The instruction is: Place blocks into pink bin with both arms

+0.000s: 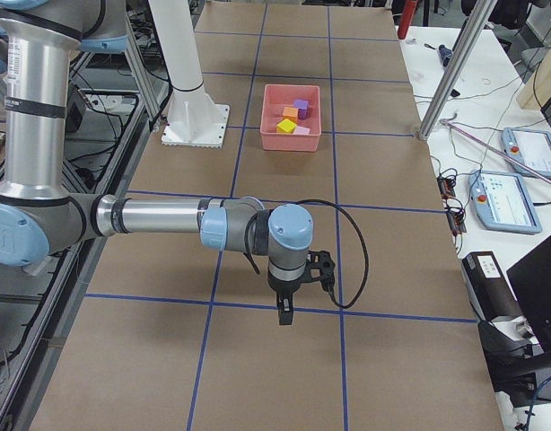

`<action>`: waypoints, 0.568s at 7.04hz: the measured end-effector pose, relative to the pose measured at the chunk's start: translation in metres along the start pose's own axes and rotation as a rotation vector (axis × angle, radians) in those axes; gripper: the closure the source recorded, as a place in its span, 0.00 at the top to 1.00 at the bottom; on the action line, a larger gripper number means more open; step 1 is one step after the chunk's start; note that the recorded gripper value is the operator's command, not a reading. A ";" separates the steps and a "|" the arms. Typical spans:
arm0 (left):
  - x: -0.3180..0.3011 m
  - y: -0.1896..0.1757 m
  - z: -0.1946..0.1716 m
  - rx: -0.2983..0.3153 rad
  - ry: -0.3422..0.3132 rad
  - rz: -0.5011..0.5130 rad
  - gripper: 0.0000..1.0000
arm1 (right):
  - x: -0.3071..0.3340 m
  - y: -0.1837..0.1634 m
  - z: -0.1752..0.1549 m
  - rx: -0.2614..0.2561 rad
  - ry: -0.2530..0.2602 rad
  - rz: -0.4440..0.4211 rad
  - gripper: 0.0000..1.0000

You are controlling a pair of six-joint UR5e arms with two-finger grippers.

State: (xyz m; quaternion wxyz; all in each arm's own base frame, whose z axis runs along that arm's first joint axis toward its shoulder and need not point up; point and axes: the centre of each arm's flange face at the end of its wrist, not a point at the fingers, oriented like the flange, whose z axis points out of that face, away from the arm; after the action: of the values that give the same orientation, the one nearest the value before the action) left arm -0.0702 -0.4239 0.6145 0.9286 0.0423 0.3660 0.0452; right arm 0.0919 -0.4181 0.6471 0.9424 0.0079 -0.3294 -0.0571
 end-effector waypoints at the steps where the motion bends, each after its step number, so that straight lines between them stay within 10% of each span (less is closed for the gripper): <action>1: 0.000 0.000 -0.001 0.001 0.000 0.001 1.00 | 0.001 0.000 0.001 -0.003 -0.001 0.003 1.00; 4: 0.001 0.000 -0.001 0.001 0.000 0.002 1.00 | 0.003 0.001 0.003 -0.007 -0.002 0.007 1.00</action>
State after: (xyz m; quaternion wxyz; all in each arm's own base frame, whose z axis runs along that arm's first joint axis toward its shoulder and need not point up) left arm -0.0699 -0.4240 0.6135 0.9286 0.0431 0.3657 0.0458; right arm 0.0919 -0.4173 0.6514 0.9424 0.0031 -0.3300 -0.0550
